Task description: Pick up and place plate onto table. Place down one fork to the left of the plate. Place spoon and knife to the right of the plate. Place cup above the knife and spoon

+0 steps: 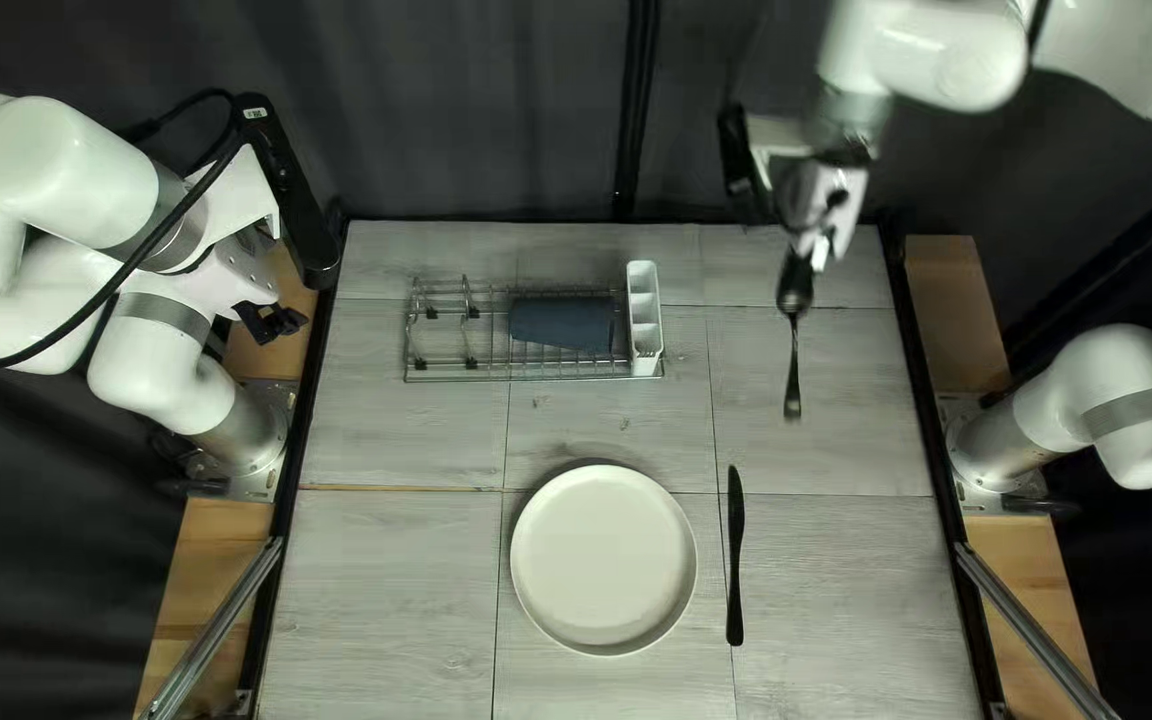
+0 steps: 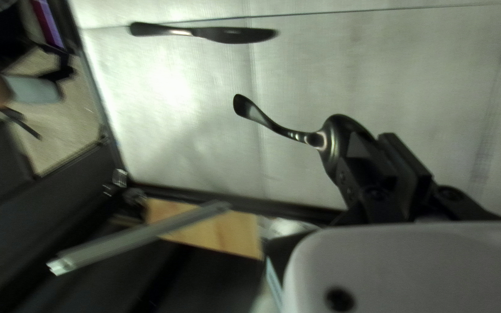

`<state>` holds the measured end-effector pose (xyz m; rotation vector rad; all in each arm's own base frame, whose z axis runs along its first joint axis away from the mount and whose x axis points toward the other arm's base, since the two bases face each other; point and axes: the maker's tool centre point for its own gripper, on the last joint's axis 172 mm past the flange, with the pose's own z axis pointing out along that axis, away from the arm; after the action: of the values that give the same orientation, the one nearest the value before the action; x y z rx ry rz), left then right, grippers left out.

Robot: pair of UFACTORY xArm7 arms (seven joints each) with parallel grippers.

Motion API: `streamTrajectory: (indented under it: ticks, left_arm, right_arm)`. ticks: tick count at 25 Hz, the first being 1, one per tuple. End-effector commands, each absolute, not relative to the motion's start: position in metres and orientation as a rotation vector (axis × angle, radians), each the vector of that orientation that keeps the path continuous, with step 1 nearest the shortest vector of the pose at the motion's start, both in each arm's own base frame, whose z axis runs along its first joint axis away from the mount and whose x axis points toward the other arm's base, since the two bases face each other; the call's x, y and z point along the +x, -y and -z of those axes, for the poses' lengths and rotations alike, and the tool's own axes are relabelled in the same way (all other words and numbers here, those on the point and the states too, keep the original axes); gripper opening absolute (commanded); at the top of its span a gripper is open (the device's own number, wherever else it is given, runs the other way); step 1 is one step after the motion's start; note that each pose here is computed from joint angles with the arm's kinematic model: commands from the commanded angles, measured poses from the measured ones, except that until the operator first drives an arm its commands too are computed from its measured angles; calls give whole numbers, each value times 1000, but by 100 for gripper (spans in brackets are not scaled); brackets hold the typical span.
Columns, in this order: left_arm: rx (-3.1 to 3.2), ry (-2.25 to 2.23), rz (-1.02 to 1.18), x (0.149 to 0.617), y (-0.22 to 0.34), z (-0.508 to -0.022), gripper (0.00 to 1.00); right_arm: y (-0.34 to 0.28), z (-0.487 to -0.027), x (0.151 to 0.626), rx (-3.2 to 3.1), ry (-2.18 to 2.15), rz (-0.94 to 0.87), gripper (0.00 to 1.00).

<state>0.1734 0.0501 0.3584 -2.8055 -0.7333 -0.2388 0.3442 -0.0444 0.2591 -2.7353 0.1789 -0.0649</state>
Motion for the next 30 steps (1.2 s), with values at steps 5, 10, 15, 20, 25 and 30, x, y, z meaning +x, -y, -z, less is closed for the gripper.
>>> streamTrajectory:
  ticks: [5, 10, 15, 20, 25, 30]
  left_arm:
    - [-2806, 733, 239, 173, -50, -358, 100]
    - [-2806, 733, 239, 173, -50, -358, 100]
    - [-2806, 733, 239, 173, -50, -358, 100]
    - [-2806, 733, 239, 173, -50, -358, 100]
    - [-2806, 733, 239, 173, -50, -358, 100]
    - [-2806, 733, 239, 173, -50, -358, 100]
  right_arm:
    - [21, -247, 344, -2718, -174, 69, 0]
    - [0, -230, 338, -2654, -180, 128, 0]
    - [-45, -210, 334, -2612, -206, 151, 0]
    - [-83, -186, 339, -2610, -221, 142, 0]
    - [-100, -156, 342, -2584, -203, 141, 0]
    - [-110, -132, 344, -2572, -155, 126, 0]
